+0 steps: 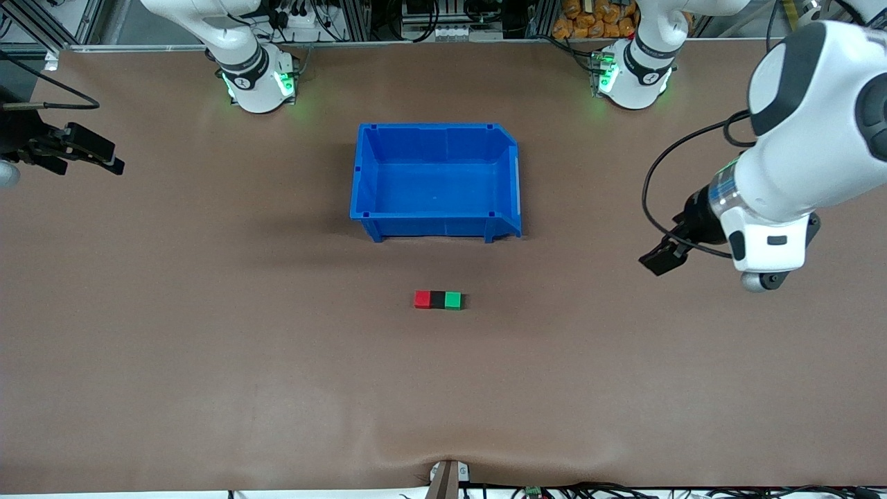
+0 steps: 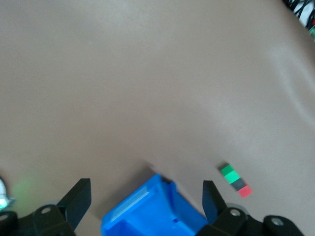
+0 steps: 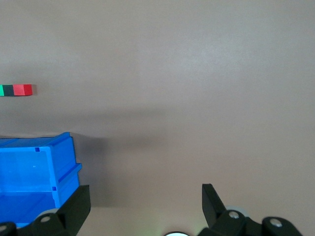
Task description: Attach green and red cubes to black cube
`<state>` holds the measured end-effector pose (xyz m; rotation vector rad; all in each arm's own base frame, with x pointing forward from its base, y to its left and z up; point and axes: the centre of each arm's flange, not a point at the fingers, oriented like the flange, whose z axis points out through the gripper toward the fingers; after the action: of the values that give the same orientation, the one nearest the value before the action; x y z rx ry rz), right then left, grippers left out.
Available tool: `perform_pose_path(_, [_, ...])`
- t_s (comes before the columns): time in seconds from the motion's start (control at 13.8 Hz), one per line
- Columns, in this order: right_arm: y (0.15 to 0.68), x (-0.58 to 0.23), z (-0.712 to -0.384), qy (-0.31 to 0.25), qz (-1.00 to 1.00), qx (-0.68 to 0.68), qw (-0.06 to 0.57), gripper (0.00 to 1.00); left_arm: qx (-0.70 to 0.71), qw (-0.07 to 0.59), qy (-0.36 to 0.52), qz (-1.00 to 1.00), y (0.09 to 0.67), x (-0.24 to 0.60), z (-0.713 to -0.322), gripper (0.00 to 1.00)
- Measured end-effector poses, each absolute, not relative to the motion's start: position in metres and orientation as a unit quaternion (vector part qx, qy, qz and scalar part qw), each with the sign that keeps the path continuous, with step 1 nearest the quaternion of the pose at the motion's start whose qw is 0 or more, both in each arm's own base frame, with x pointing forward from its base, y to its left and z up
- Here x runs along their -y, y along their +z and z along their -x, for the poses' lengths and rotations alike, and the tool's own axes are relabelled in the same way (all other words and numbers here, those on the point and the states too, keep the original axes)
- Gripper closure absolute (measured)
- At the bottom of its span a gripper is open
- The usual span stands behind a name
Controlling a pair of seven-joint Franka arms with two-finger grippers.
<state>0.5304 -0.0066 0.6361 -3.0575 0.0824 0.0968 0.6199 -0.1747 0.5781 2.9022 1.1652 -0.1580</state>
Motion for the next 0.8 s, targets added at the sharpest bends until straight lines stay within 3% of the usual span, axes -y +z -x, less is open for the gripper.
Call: perform_pose_path(0.8, [0.634,0.009,-0.531,0.033,0.998,-0.029,0.040,0.00,-0.237,0.004,-0.073,-0.969,0.617,0.092,-0.581,0.00])
